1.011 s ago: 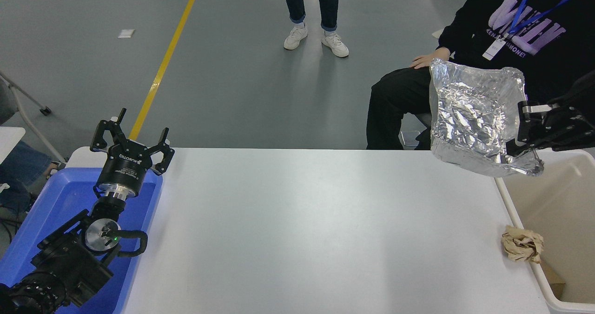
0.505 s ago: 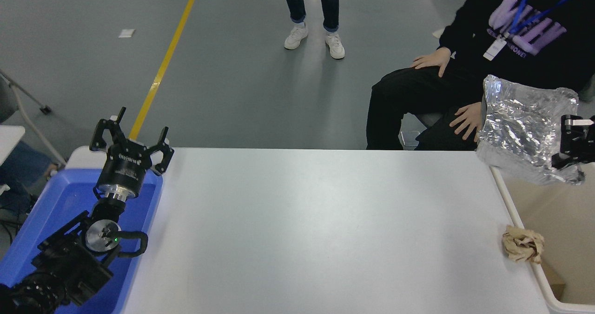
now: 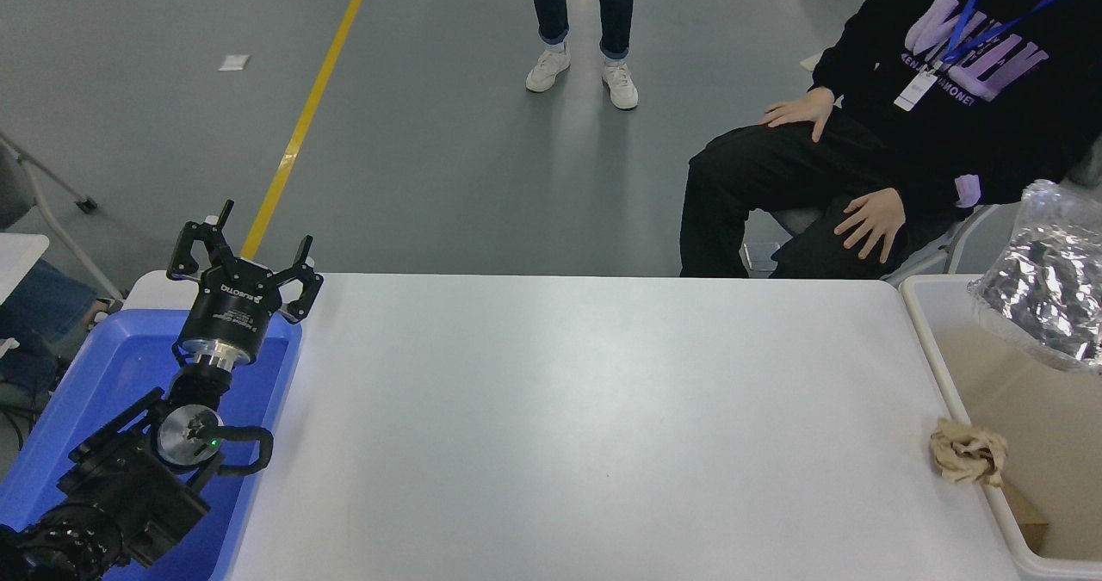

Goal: Pick up foil plate and place in dustbin

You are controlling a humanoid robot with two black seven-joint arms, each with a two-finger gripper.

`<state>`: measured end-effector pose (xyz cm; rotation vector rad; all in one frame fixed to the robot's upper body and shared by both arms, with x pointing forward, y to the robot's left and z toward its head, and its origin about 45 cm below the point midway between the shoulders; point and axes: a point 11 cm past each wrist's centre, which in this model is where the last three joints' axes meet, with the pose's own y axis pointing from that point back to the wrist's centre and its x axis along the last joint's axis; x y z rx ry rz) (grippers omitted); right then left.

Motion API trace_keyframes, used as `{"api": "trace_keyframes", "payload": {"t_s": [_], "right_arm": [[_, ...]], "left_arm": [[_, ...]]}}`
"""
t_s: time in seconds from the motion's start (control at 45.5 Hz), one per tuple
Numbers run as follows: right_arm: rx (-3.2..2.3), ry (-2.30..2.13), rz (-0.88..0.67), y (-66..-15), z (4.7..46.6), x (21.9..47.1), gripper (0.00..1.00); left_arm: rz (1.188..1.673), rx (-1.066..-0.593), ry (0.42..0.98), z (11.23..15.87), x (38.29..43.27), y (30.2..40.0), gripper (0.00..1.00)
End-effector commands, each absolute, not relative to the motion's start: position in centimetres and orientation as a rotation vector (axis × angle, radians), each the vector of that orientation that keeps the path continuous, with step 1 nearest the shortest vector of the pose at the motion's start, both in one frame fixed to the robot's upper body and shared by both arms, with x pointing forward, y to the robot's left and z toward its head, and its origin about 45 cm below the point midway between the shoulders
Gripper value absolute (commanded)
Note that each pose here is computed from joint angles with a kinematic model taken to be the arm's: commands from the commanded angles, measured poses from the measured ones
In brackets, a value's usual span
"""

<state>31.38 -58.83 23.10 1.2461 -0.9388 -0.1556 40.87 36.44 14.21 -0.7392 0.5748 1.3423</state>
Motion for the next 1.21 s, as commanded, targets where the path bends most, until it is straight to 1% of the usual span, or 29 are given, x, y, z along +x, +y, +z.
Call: {"api": "trace_keyframes", "payload": {"t_s": [0.0,0.176,0.462,0.593,0.945,1.121,1.143,1.187], "right_arm": [[1.085,-1.051,-0.117,-62.8,17.5,29.0,0.00],[1.007,-1.135,-0.094,-63.5,14.5,28.2,0.00],[0.911,-1.212,-0.005,-63.1,11.8,27.4,0.00],[0.876,-1.213,-0.008,-63.2,11.2,26.7,0.00],[0.881,-1.216,-0.002,-62.7,10.9,27.1,0.00],[0.881,-1.209,-0.007,-62.7,10.6,26.7,0.00],[0.880,-1.208,-0.005,-62.8,10.6,26.7,0.05],[0.868,-1.218,0.008,-62.9,10.9,26.8,0.31]], "left_arm": [[1.342,-0.739,0.574,14.21,40.87,36.43,0.98],[1.342,-0.737,0.575,14.19,40.86,36.41,0.98],[1.343,-0.740,0.575,14.21,40.87,36.44,0.98],[1.343,-0.740,0.575,14.21,40.87,36.44,0.98],[1.343,-0.740,0.575,14.21,40.87,36.44,0.98],[1.343,-0.740,0.575,14.21,40.87,36.44,0.98],[1.343,-0.740,0.575,14.21,40.87,36.44,0.98],[1.343,-0.740,0.575,14.21,40.87,36.44,0.98]]}}
